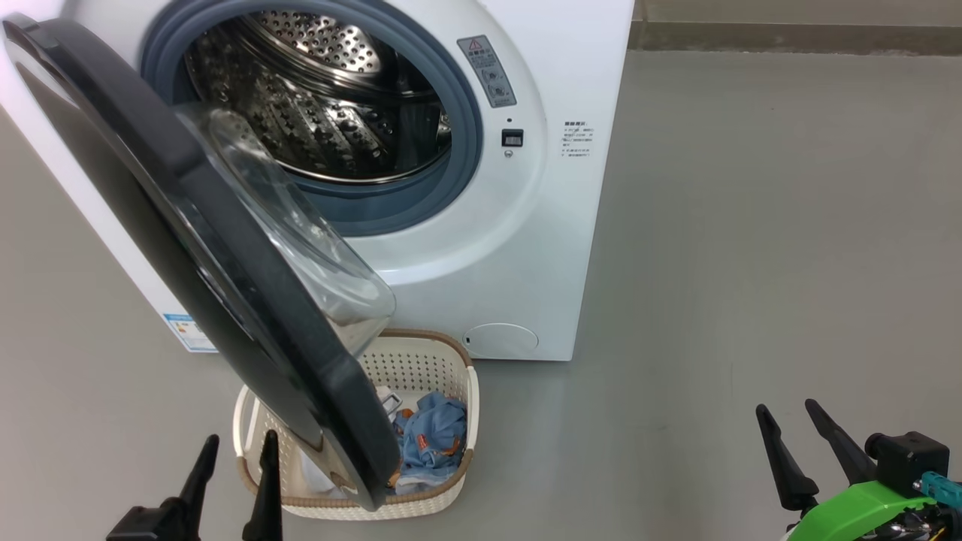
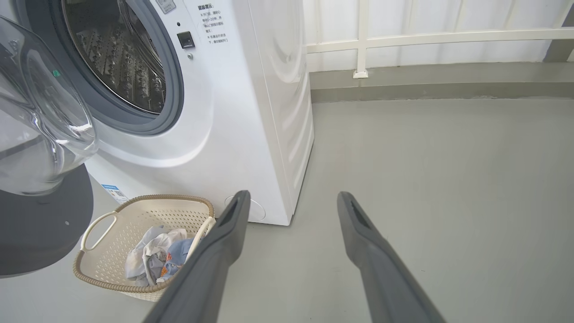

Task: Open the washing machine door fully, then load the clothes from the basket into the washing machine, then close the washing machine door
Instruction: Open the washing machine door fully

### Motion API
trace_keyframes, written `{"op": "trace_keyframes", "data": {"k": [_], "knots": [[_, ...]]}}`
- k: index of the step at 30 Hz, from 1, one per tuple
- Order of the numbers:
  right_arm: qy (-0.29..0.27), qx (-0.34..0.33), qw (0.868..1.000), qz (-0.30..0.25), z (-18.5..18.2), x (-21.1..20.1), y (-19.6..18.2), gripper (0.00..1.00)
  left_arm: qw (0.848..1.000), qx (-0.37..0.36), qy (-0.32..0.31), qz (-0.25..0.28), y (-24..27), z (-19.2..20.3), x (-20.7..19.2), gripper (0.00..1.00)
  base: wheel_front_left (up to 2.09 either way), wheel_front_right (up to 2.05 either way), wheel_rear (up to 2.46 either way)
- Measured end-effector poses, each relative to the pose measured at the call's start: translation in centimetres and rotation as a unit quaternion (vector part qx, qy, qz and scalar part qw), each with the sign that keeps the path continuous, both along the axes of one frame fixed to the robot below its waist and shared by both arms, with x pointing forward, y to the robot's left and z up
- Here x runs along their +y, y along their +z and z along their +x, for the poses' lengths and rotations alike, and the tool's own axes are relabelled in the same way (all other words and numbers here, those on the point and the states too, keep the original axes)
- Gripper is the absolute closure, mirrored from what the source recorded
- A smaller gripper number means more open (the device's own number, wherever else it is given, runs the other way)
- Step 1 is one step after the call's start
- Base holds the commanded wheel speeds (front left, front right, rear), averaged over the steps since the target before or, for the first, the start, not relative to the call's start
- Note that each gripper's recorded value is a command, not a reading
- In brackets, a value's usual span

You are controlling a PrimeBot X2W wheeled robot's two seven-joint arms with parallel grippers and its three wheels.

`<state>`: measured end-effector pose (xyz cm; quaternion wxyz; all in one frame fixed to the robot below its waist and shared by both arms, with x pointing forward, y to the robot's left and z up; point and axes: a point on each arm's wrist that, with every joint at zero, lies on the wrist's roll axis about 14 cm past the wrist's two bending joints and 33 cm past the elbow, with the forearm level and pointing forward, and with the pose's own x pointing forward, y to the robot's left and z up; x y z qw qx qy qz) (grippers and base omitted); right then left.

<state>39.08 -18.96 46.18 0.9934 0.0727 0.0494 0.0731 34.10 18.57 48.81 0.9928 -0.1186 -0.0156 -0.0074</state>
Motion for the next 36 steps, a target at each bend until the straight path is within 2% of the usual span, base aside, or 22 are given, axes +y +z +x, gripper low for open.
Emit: {"op": "trace_keyframes", "data": {"k": [1, 2, 3, 4, 11, 16, 22, 26, 29, 36], "knots": [[-0.001, 0.0, 1.0, 0.0, 0.0, 0.0, 0.0, 0.0, 1.0, 0.0, 0.0, 0.0, 0.0, 0.0, 0.0, 0.0, 0.0, 0.0, 0.0], [-0.002, -0.001, 1.0, 0.001, 0.0, -0.1, 0.0, 0.0, 1.0, -0.001, 0.001, 0.0, 0.0, 0.0, 0.1, 0.22, 0.0, 0.0, 0.0], [-0.002, -0.001, 1.0, 0.001, 0.0, -0.1, 0.1, 0.0, 1.0, -0.001, 0.002, 0.0, 0.1, 0.0, 0.1, 0.72, 0.0, 0.0, 0.0], [-0.003, -0.001, 1.0, 0.001, 0.0, -0.1, 0.1, 0.0, 1.0, -0.002, 0.002, 0.002, 0.1, 0.0, 0.2, 1.0, 0.0, 0.0, 0.0], [-0.001, -0.003, 1.0, 0.002, 0.2, 0.1, 0.2, 0.0, 0.999, -0.031, 0.027, 0.011, 2.0, 0.1, 1.8, 1.0, 0.0, 0.0, 0.0], [0.002, -0.004, 1.0, 0.001, 0.3, 0.3, 0.2, 0.0, 0.993, -0.107, 0.055, 0.018, 6.9, 0.5, 3.7, 1.0, 0.0, 0.0, 0.0], [0.003, -0.008, 1.0, 0.0, 0.5, 0.3, 0.5, 0.0, 0.976, -0.204, 0.063, 0.028, 13.3, -0.2, 3.8, 1.0, 0.0, 0.0, 0.0], [0.004, -0.011, 1.0, -0.004, 0.5, 0.4, 0.7, 0.0, 0.966, -0.253, 0.041, 0.023, 16.4, -0.8, 1.6, 1.0, 0.0, 0.0, 0.0], [0.006, -0.011, 1.0, -0.005, 0.6, 0.5, 0.6, 0.0, 0.957, -0.289, -0.002, 0.01, 18.7, -1.5, -1.6, 1.0, 0.0, 0.0, 0.0], [0.006, -0.011, 1.0, -0.004, 0.5, 0.6, 0.6, 0.0, 0.958, -0.272, -0.088, -0.013, 18.7, -1.8, -7.4, 1.0, 0.0, 0.0, 0.0]]}}
